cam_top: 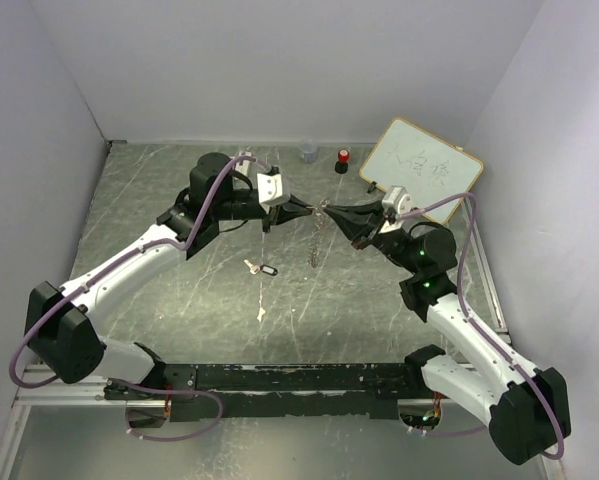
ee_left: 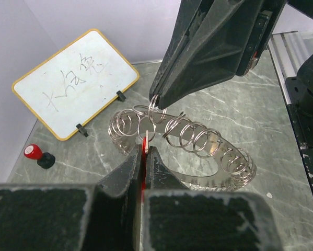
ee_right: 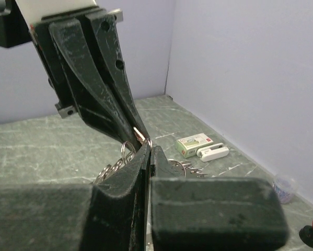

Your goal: Put the keys on the keyring

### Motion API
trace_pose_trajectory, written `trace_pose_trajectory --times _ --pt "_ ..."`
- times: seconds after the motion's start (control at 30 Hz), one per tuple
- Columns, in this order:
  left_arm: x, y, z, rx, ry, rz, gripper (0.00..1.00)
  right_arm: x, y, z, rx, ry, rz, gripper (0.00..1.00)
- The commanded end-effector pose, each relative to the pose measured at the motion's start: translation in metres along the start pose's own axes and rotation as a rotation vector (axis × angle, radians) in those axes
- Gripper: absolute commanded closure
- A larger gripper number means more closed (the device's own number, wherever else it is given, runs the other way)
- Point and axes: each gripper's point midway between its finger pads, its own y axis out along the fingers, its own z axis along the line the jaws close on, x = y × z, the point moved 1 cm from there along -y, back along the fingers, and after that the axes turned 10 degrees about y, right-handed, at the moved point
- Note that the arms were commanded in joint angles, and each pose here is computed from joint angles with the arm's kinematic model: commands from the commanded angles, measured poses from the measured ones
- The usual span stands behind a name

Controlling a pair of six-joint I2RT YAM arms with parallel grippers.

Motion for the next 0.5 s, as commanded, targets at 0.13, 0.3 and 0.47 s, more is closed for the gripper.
trace_pose_trajectory --times 0.13,0.3,0.47 --pt "-0.030 0.022 -0.013 -0.018 -0.070 0.030 0.93 0.046 0.006 0.000 -0.004 -0.039 -0.179 1.00" --pt "-0.028 0.031 -0.011 -0.004 -0.068 0.035 0.93 0.047 0.009 0.001 0.011 -0.039 -0.177 1.00" --pt "-0.015 0.022 0.018 0.122 -0.048 0.086 0.93 0.050 0.004 -0.005 -0.048 -0.055 -0.161 1.00"
